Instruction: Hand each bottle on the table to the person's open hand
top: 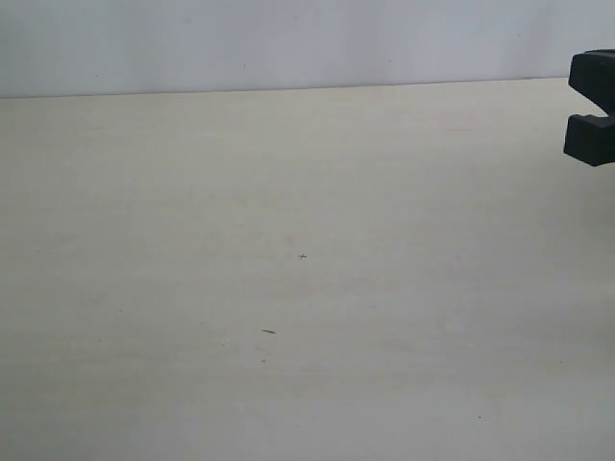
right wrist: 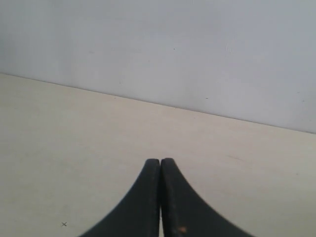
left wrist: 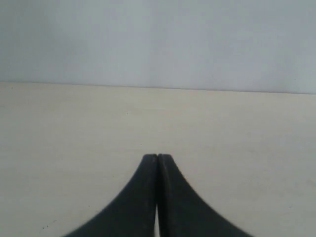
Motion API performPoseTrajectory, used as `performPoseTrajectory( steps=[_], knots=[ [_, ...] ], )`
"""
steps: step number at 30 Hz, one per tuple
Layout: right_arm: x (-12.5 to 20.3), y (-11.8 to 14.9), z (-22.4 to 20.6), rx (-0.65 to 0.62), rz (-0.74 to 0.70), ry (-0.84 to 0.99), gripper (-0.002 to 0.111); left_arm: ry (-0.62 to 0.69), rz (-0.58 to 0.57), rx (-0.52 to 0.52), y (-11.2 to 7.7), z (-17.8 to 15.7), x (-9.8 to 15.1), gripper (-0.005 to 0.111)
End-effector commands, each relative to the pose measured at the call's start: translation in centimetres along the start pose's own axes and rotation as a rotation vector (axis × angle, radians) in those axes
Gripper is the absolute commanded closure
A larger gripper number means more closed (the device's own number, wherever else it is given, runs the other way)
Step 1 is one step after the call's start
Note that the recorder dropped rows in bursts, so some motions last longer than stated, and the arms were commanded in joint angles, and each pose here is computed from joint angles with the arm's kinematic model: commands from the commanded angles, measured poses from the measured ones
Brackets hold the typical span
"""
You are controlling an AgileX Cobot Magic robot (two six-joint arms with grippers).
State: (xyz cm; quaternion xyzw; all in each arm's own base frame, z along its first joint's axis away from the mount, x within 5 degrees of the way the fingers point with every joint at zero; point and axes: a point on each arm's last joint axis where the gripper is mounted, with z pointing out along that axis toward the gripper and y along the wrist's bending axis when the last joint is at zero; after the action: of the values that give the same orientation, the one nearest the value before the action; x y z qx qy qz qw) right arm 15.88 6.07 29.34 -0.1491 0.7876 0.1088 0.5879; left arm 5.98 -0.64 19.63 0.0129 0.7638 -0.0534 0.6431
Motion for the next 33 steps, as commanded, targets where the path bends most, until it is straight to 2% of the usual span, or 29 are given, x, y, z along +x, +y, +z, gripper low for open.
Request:
performPoseTrajectory(
  steps=[1,9,33],
  knots=[
    [0.02,0.01,-0.14,0.000,0.001,-0.008,0.108,0.020,0.009,-0.008,0.08,-0.24,0.80,0.106],
    [0.02,0.01,-0.14,0.000,0.001,-0.008,0.108,0.098,0.009,-0.008,0.08,-0.42,1.59,0.106],
    [0.02,0.01,-0.14,0.000,0.003,-0.008,0.108,0.098,0.009,-0.008,0.08,-0.42,1.59,0.106]
  ],
)
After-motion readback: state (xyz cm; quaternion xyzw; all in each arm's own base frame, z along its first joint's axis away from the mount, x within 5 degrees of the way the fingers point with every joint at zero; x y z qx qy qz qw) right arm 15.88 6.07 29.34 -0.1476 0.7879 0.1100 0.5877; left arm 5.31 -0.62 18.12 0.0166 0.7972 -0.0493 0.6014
